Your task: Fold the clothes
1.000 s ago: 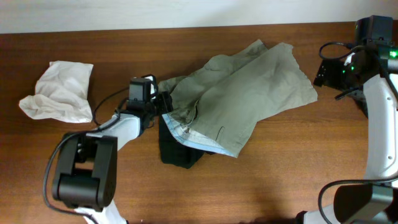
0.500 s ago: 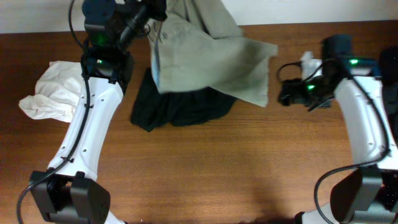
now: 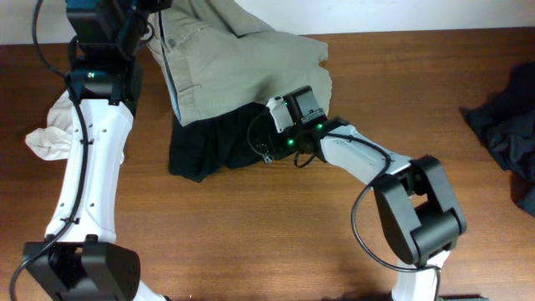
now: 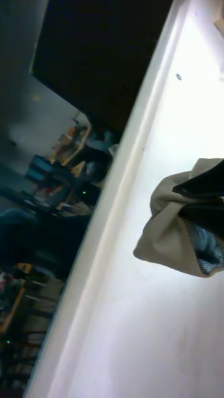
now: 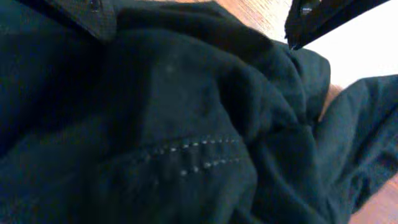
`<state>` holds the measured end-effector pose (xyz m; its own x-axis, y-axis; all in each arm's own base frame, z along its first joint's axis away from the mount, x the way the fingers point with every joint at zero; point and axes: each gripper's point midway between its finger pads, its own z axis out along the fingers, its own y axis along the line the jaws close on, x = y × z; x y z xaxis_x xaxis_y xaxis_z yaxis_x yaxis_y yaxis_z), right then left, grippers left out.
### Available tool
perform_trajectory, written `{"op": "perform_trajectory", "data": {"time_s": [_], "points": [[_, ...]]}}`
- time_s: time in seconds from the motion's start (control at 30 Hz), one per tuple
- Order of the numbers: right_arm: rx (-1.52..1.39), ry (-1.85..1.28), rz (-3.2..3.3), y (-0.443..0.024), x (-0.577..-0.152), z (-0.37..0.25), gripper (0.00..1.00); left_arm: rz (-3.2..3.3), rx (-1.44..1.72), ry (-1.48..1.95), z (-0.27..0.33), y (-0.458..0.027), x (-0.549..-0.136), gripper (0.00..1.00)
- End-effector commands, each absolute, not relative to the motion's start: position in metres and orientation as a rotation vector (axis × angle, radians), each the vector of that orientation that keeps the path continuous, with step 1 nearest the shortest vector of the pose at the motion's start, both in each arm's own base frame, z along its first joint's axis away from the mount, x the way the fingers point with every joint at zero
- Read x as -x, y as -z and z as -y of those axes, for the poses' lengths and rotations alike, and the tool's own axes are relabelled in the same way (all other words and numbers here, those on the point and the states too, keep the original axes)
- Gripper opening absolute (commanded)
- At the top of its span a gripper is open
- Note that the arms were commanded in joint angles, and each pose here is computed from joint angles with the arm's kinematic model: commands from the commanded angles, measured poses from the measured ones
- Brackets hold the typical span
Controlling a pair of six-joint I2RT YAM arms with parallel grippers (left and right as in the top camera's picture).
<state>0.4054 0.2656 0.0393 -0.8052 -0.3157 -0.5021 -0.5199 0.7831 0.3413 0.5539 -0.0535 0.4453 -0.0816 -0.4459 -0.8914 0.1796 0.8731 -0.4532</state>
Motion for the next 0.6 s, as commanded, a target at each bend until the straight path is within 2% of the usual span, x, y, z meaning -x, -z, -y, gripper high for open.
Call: {"op": "perform_trajectory", "data": {"time_s": [0.0, 0.03, 0.1, 0.13, 0.2, 0.27, 0.3, 0.5, 0.57], "points": [[0.451, -0.380, -2.648, -0.028, -0.422, -0.216, 0.04, -1.610, 0.224, 0.495, 0.050, -0.446, -0.546, 0.01], [0.405, -0.318, -2.675, -0.030, -0.425, -0.197, 0.04, -1.651, 0.235, 0.490, 0.049, -0.436, -0.545, 0.00], [0.127, 0.033, -2.821, -0.048, -0.435, -0.084, 0.04, -1.762, 0.248, 0.389, 0.040, -0.406, -0.543, 0.00], [0.030, 0.132, -2.852, -0.057, -0.435, -0.046, 0.04, -1.800, 0.267, 0.359, 0.036, -0.395, -0.543, 0.01], [-0.186, 0.200, -2.888, -0.083, -0.433, 0.023, 0.04, -1.878, 0.302, 0.321, 0.031, -0.371, -0.543, 0.00], [-0.118, -0.385, -2.858, -0.116, -0.439, -0.002, 0.04, -1.878, 0.305, 0.317, 0.031, -0.368, -0.546, 0.01], [-0.068, -0.545, -2.836, -0.122, -0.437, -0.019, 0.11, -1.857, 0.301, 0.320, 0.031, -0.373, -0.547, 0.01], [0.378, -0.617, -2.825, -0.091, -0.416, -0.149, 0.68, -1.808, 0.292, 0.328, 0.031, -0.385, -0.551, 0.01], [0.452, -0.589, -2.780, -0.066, -0.410, -0.196, 0.76, -1.818, 0.294, 0.326, 0.031, -0.382, -0.550, 0.01]]}}
